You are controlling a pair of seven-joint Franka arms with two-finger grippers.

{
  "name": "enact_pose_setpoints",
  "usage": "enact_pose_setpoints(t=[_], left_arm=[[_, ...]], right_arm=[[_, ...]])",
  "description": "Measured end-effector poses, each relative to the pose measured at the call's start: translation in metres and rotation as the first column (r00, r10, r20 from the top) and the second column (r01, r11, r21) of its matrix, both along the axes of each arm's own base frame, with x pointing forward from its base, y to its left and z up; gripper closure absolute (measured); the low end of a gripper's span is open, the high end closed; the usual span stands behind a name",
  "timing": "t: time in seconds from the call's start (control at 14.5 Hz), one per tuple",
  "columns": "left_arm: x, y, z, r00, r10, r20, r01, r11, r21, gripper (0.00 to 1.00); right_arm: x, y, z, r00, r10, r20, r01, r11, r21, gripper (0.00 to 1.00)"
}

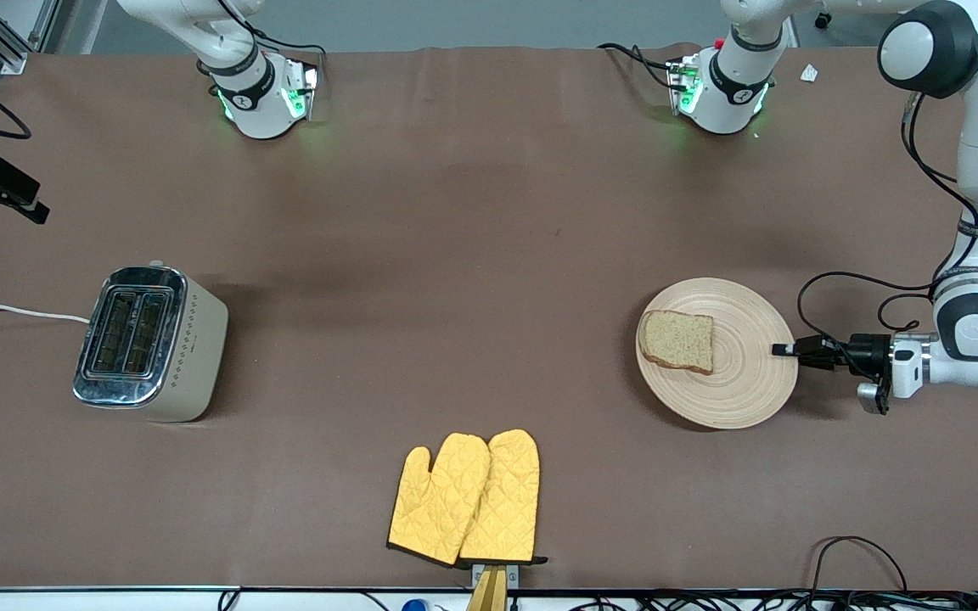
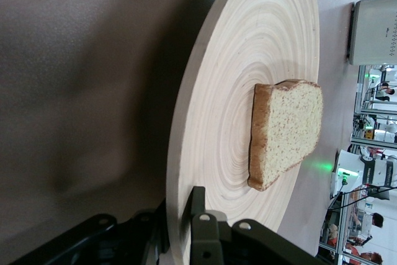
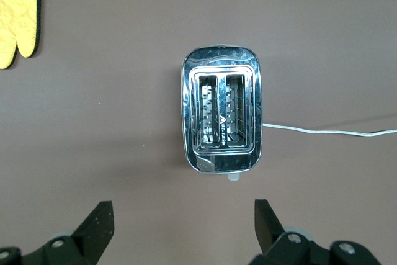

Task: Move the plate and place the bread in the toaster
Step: 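Push the wooden plate with the left gripper toward the toaster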

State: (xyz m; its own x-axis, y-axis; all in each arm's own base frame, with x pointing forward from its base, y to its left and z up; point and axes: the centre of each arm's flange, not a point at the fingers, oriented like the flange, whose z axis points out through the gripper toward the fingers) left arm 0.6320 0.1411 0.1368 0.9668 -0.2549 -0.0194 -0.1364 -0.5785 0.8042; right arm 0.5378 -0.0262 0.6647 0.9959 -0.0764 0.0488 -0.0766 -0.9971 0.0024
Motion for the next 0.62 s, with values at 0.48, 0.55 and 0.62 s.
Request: enact_pose_setpoints(t=[0.48,0.55,0.62], left_arm=[[0.021,-0.067,0.019,0.997,0.015,-0.074,-0.019,0.999,-0.05,0.9],[0.025,-0.087,0.024,0.995,0.025,-0.097,-0.032,0.997,-0.073,0.9],[0.029,-0.109,0.028,0.993,0.031,-0.111,-0.042,0.994,-0.1,0.9]], right_arm=[[0.003,0.001,-0.005,1.0,0.0,-0.009,0.0,1.0,0.003,0.0],[0.004,0.001,-0.006,1.0,0.001,-0.01,-0.001,1.0,0.003,0.0],[0.004,0.002,-0.006,1.0,0.002,-0.01,-0.002,1.0,0.004,0.0]])
